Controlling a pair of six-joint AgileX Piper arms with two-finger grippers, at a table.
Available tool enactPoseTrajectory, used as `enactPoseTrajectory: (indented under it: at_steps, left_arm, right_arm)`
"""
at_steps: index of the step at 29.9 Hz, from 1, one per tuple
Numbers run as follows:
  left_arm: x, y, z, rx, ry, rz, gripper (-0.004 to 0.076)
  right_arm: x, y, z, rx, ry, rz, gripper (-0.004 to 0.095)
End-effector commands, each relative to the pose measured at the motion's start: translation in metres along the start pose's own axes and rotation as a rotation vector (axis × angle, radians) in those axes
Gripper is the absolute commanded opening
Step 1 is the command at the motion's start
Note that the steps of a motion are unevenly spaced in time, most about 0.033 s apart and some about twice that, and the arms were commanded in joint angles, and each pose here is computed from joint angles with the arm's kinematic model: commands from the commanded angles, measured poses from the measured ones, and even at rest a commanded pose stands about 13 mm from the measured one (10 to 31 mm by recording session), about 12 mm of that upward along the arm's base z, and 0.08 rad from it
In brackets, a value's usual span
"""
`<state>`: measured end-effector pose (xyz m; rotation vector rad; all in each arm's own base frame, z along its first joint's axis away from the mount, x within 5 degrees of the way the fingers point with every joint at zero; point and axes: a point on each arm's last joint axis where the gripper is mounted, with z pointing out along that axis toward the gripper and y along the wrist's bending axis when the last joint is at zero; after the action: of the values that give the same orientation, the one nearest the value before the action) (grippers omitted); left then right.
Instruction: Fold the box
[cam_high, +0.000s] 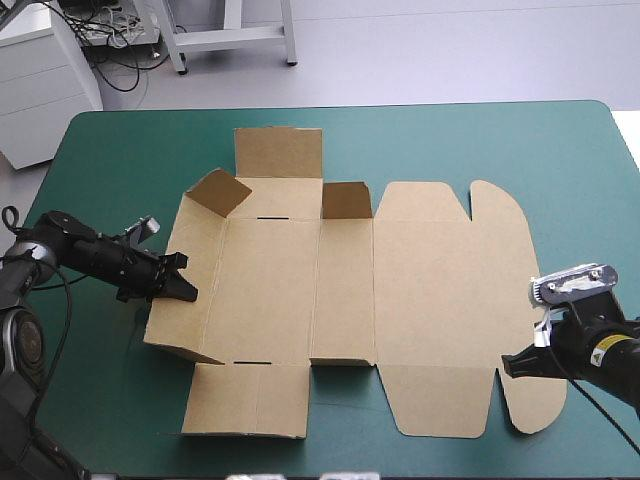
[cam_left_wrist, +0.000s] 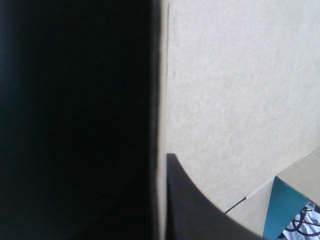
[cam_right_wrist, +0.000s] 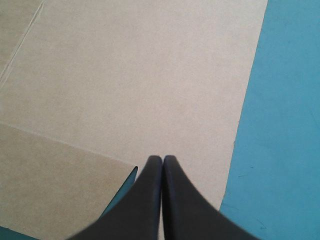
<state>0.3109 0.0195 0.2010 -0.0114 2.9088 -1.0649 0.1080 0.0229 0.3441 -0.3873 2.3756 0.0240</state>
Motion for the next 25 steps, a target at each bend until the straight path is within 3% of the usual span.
enactPoseTrajectory:
  at_steps: [1, 11, 17, 25]
  left_arm:
    - [0.005, -0.014, -0.011, 0.023, 0.018, 0.039, -0.0032]
    - [-0.011, -0.04, -0.037, 0.042, -0.11, 0.151, -0.0032]
    - [-0.02, -0.103, -0.069, -0.016, -0.216, 0.389, -0.0032]
    - [-0.021, -0.208, -0.093, -0.29, -0.284, 0.754, -0.0032]
  right_arm:
    - [-0.008, -0.002, -0.006, 0.012, -0.068, 0.001, -0.0018]
    - [-0.008, -0.002, -0.006, 0.012, -0.066, 0.001, -0.0018]
    - [-0.008, -0.002, -0.006, 0.012, -0.068, 0.001, -0.0018]
    - [-0.008, -0.002, -0.006, 0.012, -0.068, 0.001, -0.0018]
